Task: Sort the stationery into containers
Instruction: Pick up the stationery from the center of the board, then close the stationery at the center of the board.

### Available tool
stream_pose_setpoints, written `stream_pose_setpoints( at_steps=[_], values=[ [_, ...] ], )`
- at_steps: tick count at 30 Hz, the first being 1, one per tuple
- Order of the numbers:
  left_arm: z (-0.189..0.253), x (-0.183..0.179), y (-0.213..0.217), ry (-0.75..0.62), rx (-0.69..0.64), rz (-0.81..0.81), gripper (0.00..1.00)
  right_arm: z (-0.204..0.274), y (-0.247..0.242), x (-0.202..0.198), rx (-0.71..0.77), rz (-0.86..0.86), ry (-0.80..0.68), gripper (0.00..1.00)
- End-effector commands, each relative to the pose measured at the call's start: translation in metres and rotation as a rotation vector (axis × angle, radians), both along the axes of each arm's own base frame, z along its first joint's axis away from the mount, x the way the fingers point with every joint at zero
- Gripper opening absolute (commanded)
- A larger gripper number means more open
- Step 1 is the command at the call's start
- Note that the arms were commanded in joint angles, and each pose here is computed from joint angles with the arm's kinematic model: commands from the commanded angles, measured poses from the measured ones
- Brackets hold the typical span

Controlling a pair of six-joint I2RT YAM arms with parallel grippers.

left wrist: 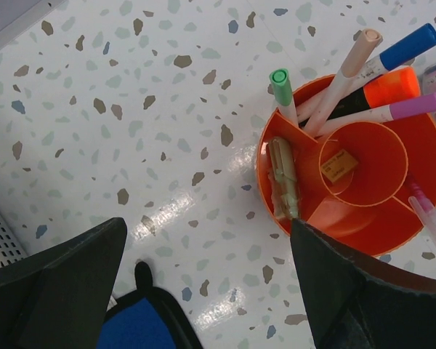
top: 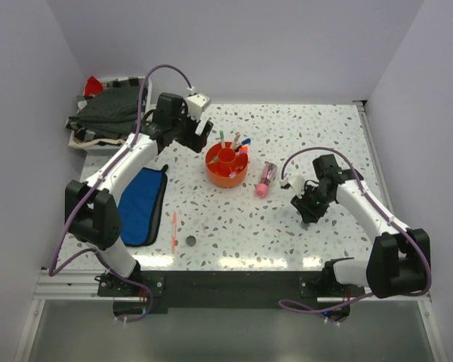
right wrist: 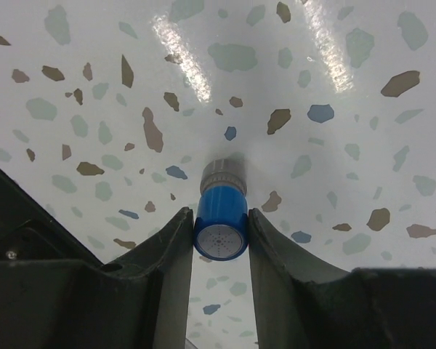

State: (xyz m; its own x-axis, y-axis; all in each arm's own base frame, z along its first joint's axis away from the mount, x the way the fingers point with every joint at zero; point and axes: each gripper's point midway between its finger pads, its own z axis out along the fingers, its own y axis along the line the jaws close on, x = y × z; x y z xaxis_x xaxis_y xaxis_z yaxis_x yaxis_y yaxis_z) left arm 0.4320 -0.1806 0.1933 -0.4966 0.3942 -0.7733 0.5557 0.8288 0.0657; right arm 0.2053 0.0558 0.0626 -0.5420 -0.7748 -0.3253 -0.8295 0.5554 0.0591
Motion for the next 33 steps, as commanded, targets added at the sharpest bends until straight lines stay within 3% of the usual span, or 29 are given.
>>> stream_pose_setpoints(
  at_steps=[1, 4, 9, 20, 27, 29, 33],
  values=[
    [0.025, -0.002, 0.011, -0.095, 0.035, 0.014, 0.99, 0.055, 0.022, 0.019, 0.114, 0.055, -0.112, 0.0],
    [0.016, -0.005, 0.04, -0.096, 0.094, 0.067, 1.0, 0.08, 0.041, 0.026, 0.13, 0.131, -0.163, 0.0],
    [-0.001, -0.012, 0.113, -0.026, 0.015, 0.235, 0.98, 0.103, 0.107, 0.03, 0.125, 0.322, -0.222, 0.0],
    [0.014, -0.044, 0.154, -0.095, 0.059, 0.328, 1.0, 0.103, 0.236, 0.02, 0.12, 0.644, -0.195, 0.0],
    [0.037, -0.083, 0.177, -0.168, 0.005, 0.45, 1.0, 0.108, 0.3, 0.014, 0.116, 0.71, -0.219, 0.0],
    [0.05, -0.091, 0.18, -0.204, -0.042, 0.485, 1.0, 0.103, 0.31, 0.011, 0.099, 0.692, -0.177, 0.0],
    [0.068, -0.1, 0.196, -0.222, -0.117, 0.568, 1.0, 0.118, 0.335, 0.013, 0.123, 0.712, -0.229, 0.0]
  ],
)
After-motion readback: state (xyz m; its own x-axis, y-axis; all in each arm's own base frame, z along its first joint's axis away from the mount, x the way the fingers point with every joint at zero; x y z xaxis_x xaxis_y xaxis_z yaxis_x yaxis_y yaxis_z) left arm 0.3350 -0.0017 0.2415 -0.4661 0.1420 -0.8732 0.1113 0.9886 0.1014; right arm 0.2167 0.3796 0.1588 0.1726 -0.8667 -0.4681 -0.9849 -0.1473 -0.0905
